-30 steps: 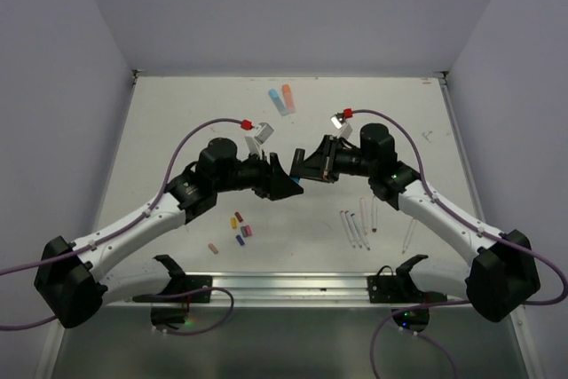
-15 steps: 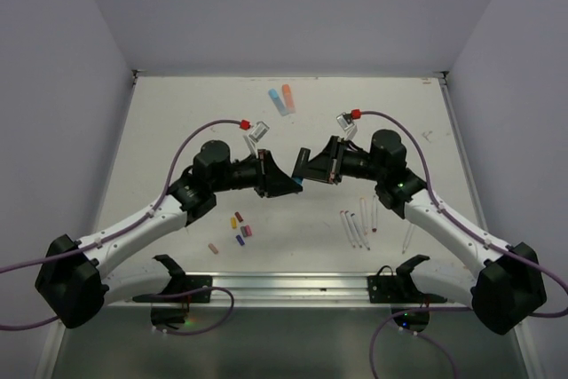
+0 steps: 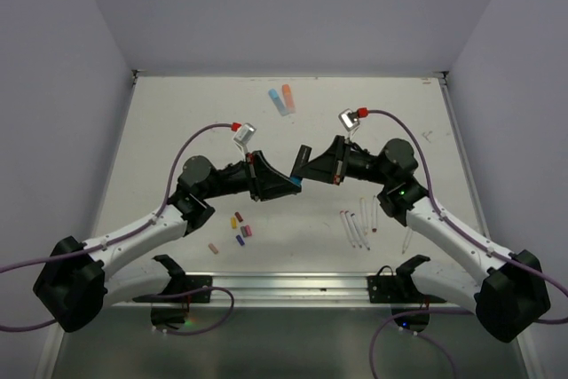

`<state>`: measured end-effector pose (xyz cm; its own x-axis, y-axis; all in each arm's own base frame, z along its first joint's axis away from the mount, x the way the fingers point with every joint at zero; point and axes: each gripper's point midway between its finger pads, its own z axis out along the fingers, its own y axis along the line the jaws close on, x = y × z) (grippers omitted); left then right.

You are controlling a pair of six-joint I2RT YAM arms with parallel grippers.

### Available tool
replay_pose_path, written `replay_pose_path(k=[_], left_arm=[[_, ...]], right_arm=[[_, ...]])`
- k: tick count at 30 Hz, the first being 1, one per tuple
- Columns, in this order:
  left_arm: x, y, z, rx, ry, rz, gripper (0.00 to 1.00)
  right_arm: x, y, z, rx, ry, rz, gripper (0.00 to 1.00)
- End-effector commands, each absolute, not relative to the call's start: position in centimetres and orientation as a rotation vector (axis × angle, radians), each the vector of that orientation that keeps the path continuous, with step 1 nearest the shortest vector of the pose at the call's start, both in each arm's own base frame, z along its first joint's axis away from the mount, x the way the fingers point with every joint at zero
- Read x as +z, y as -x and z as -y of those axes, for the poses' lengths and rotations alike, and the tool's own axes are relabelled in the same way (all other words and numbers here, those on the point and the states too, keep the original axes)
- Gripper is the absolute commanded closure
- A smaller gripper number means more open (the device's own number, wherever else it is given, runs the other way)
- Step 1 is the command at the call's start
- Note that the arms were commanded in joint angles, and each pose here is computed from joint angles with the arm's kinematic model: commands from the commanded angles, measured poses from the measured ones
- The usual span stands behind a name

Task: Open the pen caps

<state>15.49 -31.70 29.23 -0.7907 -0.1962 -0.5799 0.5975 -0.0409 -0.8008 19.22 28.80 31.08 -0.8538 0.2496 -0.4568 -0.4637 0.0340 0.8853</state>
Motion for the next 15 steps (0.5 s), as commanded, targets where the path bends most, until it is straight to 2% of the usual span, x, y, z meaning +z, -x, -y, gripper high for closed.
replay_pose_path(k=[1,7,10,13,15], left_arm=[[29.3,-11.5,31.1,-1.916,-0.674,-1.640,1.00],[28.1,-12.1,30.9,-1.846,-0.643,-1.687,1.00],[27.9,-11.6,30.9,-1.876,-0.669,-1.683,1.00],[27.6,-11.4,30.9,-1.879,-0.686,-1.688,1.00],[27.6,-11.5,31.0,-1.870,-0.689,-1.695,1.00]], right_arm=[[33.4,-24.5,-26.8,1.756,-0.039,-1.671,1.00],[31.5,-27.1,-25.7,1.671,-0.247,-1.715,1.00],[31.8,-28.0,-25.8,1.761,-0.339,-1.642,1.00],[33.2,-28.5,-26.3,1.848,-0.316,-1.574,1.00],[32.9,-28.7,-26.6,1.778,-0.258,-1.610,1.00]])
